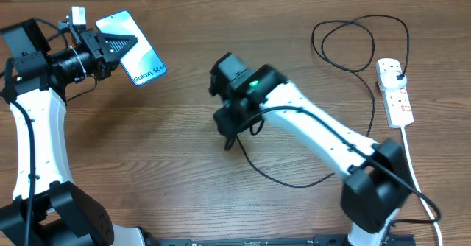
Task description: Plug charger to phone and switch on socket
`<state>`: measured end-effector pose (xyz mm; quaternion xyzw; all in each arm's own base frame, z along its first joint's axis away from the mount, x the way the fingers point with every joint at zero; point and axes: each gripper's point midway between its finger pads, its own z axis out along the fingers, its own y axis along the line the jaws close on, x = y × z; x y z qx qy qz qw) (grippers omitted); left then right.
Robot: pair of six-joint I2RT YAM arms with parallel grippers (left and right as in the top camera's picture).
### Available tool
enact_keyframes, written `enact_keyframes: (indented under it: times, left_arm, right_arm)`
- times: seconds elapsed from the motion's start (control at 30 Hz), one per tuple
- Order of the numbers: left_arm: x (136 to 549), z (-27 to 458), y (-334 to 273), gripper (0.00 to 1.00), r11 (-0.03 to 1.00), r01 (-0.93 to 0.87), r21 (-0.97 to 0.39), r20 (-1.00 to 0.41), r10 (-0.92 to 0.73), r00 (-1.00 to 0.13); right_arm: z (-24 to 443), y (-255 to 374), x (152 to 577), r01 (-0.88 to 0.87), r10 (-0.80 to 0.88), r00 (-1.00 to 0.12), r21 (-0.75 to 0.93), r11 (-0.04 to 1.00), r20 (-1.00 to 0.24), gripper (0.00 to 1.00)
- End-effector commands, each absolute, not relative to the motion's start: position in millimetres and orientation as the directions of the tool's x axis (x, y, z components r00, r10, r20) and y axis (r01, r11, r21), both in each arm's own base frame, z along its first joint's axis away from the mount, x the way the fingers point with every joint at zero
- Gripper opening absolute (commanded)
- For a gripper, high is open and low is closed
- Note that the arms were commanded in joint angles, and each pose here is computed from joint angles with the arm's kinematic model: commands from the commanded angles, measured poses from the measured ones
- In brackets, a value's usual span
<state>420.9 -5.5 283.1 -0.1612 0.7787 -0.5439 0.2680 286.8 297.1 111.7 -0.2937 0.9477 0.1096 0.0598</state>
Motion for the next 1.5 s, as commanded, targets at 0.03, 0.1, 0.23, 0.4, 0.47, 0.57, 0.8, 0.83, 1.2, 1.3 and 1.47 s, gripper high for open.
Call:
enact_keyframes:
  times: [0.03, 0.1, 0.23, 0.4, 0.47, 0.57, 0.8, 0.83, 1.2, 1.3, 1.47]
  left_arm:
    - [422.1, 291.1, 0.6, 0.04, 0.453, 0.098, -0.886, -0.357, -0.533, -0.767]
    - [422.1, 291.1, 0.1, 0.04, 0.460, 0.109, -0.881, -0.369, -0.526, -0.767]
    - [422.1, 291.1, 0.1, 0.04, 0.460, 0.110, -0.881, -0.370, -0.525, -0.767]
    - [422.1, 291.1, 0.1, 0.05, 0.460, 0.109, -0.881, -0.369, -0.525, -0.767]
    - [422.1, 291.1, 0.1, 0.05, 0.460, 0.110, -0.881, -0.370, -0.525, -0.766]
    - [422.1, 291.1, 0.1, 0.05, 0.460, 0.109, -0.881, -0.369, -0.525, -0.767]
    - [422.0, 291.1, 0.0, 0.05, 0.460, 0.109, -0.881, -0.369, -0.525, -0.767]
    - [422.0, 291.1, 0.0, 0.05, 0.460, 0.109, -0.881, -0.369, -0.525, -0.767]
    - [422.2, 287.2, 1.1, 0.05, 0.468, 0.086, -0.880, -0.358, -0.533, -0.767]
    - [422.2, 286.2, 1.5, 0.05, 0.470, 0.080, -0.879, -0.355, -0.535, -0.766]
    - [421.8, 285.8, 1.4, 0.05, 0.468, 0.076, -0.880, -0.351, -0.536, -0.768]
  right_arm:
    - [62.9, 286.1, 284.3, -0.525, -0.520, -0.850, 0.043, 0.850, -0.085, 0.60]
    - [43.2, 282.4, 281.4, -0.524, -0.522, -0.851, 0.024, 0.851, -0.051, 0.61]
    - [11.3, 272.5, 276.9, -0.516, -0.516, -0.857, 0.007, 0.857, 0.011, 0.61]
    - [-5.4, 243.9, 273.0, -0.479, -0.477, -0.876, -0.023, 0.877, 0.075, 0.38]
    - [-13.2, 231.8, 271.0, -0.459, -0.454, -0.886, -0.029, 0.888, 0.097, 0.27]
    - [-20.9, 203.0, 271.6, -0.409, -0.395, -0.909, -0.092, 0.908, 0.135, 0.22]
    - [-18.5, 131.1, 282.0, -0.294, -0.249, -0.945, -0.220, 0.930, 0.213, 0.21]
    - [-18.3, 123.9, 284.3, -0.271, -0.224, -0.950, -0.221, 0.937, 0.216, 0.21]
    - [-23.8, 107.7, 304.2, -0.098, -0.078, -0.979, -0.099, 0.990, 0.188, 0.48]
    - [-26.3, 112.7, 316.5, -0.089, -0.078, -0.987, -0.080, 0.993, 0.137, 0.53]
    - [-27.9, 104.2, 340.1, 0.044, 0.048, -0.998, -0.117, 0.992, 0.033, 0.49]
